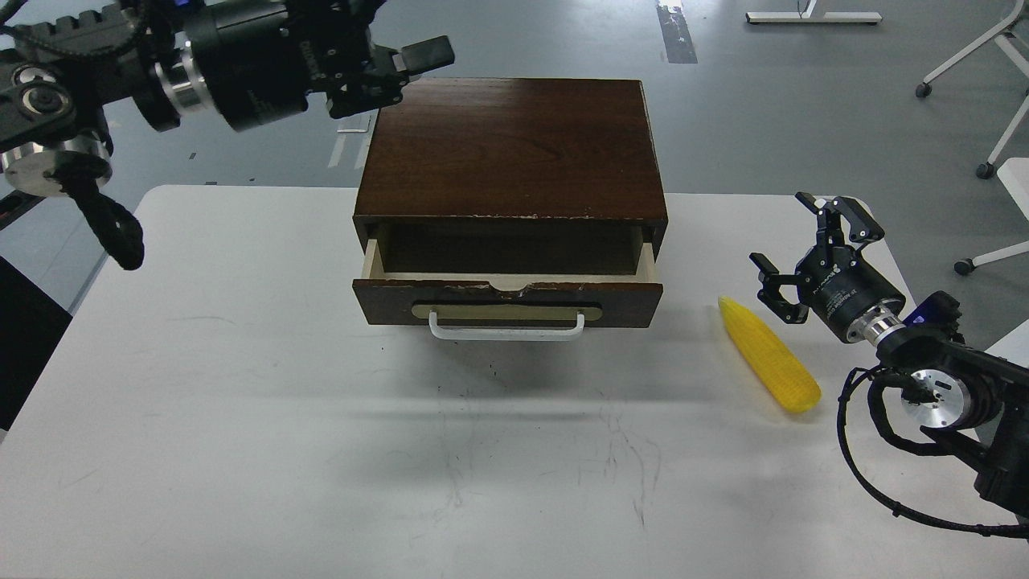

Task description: Put corn in drawer with both arms

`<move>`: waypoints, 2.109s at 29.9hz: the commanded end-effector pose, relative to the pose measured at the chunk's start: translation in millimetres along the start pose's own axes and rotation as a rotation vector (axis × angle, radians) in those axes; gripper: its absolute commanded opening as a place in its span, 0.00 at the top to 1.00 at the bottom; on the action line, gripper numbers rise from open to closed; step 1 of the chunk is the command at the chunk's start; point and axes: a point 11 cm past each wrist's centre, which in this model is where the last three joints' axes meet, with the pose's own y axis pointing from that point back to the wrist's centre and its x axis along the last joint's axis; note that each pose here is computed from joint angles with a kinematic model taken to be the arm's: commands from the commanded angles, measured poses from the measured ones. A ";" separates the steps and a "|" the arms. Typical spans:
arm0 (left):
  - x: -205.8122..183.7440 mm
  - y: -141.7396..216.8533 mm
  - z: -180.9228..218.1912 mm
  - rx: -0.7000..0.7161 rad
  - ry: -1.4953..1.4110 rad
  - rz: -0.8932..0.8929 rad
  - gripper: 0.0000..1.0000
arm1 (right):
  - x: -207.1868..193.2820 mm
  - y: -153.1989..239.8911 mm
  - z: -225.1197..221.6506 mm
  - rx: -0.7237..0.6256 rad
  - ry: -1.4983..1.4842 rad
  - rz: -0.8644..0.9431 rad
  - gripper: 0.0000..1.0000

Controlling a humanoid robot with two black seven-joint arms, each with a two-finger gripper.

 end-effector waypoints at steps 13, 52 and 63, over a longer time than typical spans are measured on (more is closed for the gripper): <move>51.6 112.1 -113.8 0.047 0.398 0.507 0.02 | -2.2 35.3 -84.9 -0.309 1.031 -0.367 0.00; 48.6 104.6 -113.3 -0.026 0.434 0.511 0.02 | 21.4 49.7 21.3 -0.727 1.783 -0.828 0.28; 48.3 104.1 -112.8 -0.028 0.433 0.509 0.02 | 29.2 55.7 16.6 -0.746 1.786 -0.812 1.00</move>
